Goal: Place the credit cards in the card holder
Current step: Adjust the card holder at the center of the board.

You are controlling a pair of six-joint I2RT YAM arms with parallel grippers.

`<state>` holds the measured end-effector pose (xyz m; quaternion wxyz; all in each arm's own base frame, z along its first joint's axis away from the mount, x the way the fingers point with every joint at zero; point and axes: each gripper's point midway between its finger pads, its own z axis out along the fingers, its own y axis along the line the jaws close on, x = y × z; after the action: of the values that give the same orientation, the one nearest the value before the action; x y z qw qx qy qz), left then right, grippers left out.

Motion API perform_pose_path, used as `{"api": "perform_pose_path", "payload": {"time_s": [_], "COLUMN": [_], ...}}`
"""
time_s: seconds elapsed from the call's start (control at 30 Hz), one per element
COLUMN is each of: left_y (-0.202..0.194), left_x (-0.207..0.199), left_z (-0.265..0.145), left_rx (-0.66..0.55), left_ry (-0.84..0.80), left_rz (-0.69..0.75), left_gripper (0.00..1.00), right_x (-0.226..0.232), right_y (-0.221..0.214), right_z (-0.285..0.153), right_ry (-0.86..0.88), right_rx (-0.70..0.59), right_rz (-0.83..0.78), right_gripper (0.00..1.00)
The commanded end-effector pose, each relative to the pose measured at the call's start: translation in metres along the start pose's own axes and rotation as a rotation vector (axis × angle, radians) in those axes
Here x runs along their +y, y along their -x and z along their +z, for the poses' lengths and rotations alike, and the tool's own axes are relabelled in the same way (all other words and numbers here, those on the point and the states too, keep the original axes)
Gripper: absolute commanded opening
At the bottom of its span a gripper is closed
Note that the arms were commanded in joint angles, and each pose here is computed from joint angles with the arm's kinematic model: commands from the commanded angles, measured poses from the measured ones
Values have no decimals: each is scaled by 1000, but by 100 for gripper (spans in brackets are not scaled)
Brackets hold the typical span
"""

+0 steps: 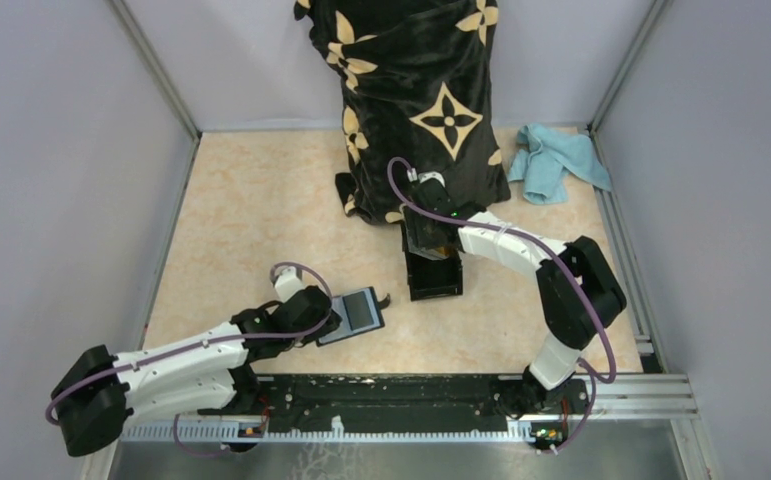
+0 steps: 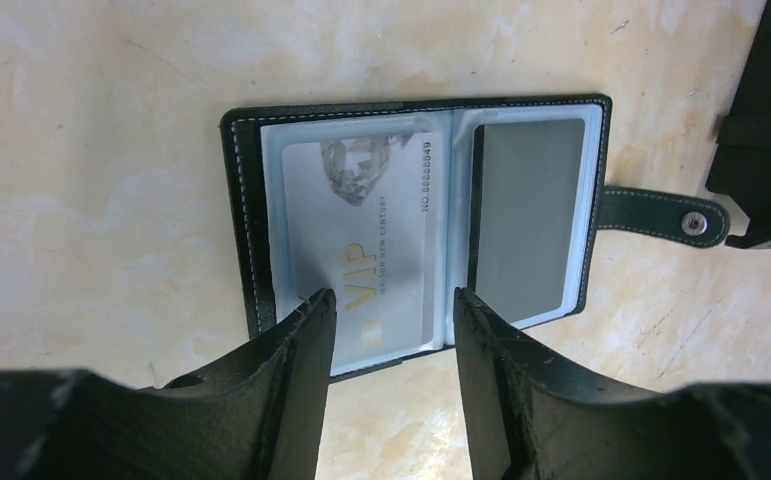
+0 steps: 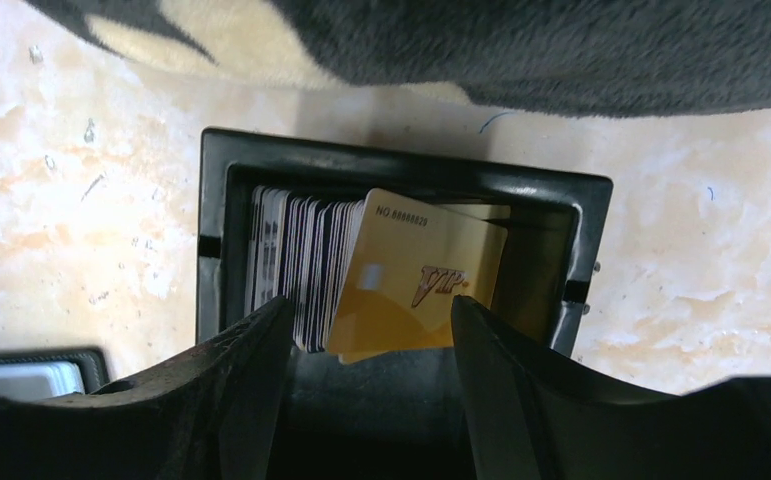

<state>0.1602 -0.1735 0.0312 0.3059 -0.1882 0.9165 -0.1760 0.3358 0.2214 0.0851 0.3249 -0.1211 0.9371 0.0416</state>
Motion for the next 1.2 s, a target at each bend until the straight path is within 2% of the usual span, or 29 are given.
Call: {"api": "perform_pose_path", "payload": {"time_s": [0.0,0.23,0.5,0.53,0.73,1.0,1.17], "left_y": [-14,-2,2,2,11,18,23], "left_x": [25,32,53,54,61,57,51], "left_z": [10,21,34,35,33,25,20], "left_rx": [23,-58,-102,-106,-151,-170,-176], "left_ry": [86,153,281,291,345,333,310], "left_rz": [18,10,-10,-15,-44,-72,-80], "left_gripper": [55,55,56,56,56,57,59], "right_x": [0,2,7,8,11,16,9], "right_y": [21,17,15,24,29,37,35], "right_z": [5,9,2,-9,-23,-44,-52], "right_ry": [25,54,94,107,128,120,55], "right_rx": [-39,-21,-29,-61,-85,-126,-125], "right_rz": [51,75,99,105,108,92,67], "right_gripper": [60,56,37,35,29,27,18]}}
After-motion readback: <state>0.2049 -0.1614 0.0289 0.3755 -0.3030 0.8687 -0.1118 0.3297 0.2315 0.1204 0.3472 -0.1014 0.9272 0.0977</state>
